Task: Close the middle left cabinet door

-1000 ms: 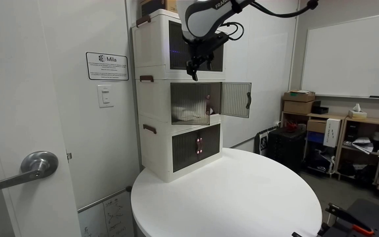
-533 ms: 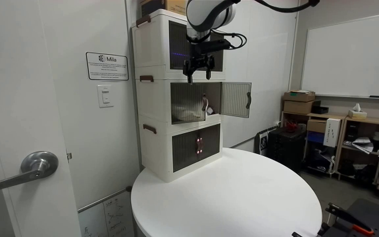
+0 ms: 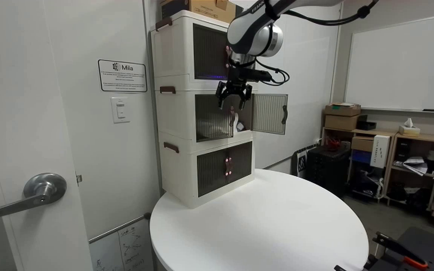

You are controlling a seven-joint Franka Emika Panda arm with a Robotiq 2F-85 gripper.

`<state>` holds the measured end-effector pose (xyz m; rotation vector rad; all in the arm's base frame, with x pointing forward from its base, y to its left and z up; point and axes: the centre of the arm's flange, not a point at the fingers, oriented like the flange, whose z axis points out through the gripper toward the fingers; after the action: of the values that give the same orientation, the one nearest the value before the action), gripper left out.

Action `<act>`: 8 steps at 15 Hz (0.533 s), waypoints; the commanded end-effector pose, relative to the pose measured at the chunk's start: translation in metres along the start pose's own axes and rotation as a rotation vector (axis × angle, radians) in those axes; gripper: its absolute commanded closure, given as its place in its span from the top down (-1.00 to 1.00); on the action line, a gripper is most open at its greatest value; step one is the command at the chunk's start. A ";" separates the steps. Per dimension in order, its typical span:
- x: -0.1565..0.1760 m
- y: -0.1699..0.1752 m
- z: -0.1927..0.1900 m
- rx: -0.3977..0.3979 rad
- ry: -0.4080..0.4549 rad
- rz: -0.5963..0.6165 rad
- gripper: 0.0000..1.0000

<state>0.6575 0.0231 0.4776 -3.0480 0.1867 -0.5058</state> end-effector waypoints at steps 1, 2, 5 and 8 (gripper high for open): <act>0.006 0.010 0.025 0.032 0.046 -0.077 1.00; 0.007 0.009 0.029 0.028 0.054 -0.109 1.00; 0.009 -0.006 0.043 0.017 0.076 -0.213 1.00; 0.014 -0.023 0.048 0.002 0.139 -0.270 1.00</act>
<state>0.6766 0.0332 0.4385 -3.0554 -0.1335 -0.6232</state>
